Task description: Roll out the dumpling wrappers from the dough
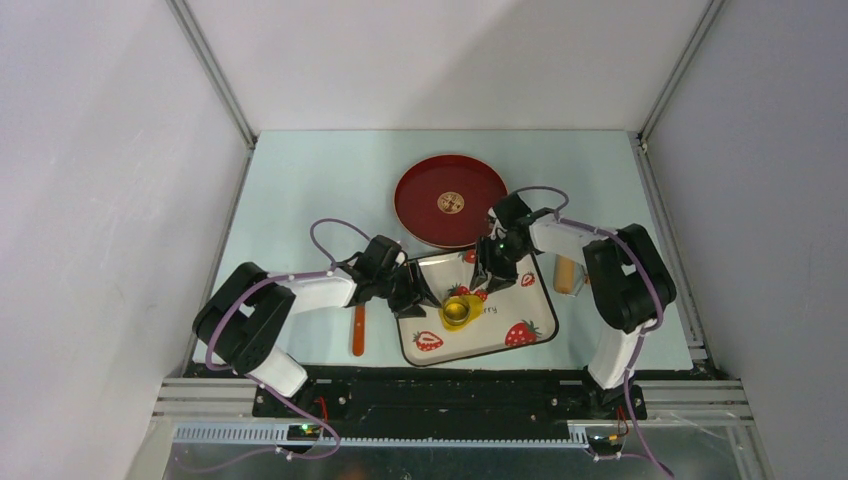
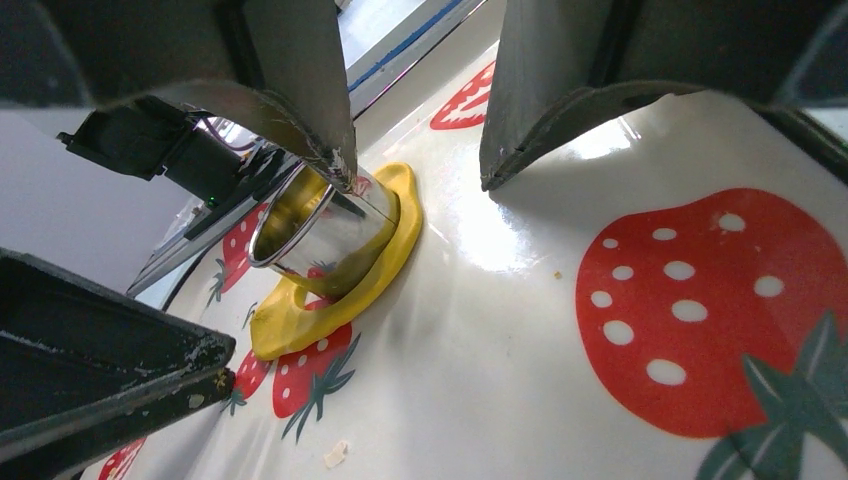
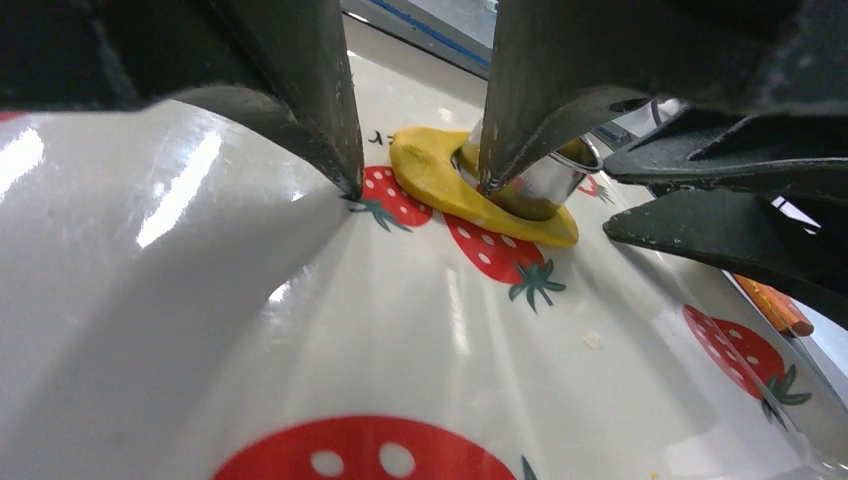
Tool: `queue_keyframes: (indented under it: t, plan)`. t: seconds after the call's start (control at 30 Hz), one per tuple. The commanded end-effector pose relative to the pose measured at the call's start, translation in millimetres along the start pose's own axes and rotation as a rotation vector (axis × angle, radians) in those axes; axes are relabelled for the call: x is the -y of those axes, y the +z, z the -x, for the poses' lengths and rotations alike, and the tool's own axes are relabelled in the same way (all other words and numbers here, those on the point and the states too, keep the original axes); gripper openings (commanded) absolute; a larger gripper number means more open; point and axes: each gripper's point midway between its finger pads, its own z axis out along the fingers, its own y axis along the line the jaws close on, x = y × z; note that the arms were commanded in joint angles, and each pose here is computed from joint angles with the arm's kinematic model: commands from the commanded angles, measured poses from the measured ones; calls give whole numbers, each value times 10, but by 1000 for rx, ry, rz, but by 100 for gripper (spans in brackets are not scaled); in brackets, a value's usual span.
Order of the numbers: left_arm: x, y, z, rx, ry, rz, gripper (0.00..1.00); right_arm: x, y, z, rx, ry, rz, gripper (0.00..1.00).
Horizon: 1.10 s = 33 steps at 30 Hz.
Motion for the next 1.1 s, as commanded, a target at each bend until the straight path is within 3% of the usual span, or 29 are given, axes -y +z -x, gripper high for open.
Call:
queue_keyframes:
  t: [0.0,0.2,0.37,0.6,1.07]
  plan:
    - [-640,59,-144,-22,-13,233,57,32,90,98,-5,-45,-26,49]
    - [-646,65,-141,-24,-15,236,56,-35,169,55,-38,-64,-6,37]
    - [-644,68,-139,-23,-18,236,56,-66,212,-80,-78,-85,-20,33]
    - [-645,67,-140,-22,-21,237,56,131,266,-252,-113,-48,-121,22]
    - [-646,74,-133,-23,-24,241,56,283,141,-526,-123,-75,-188,21]
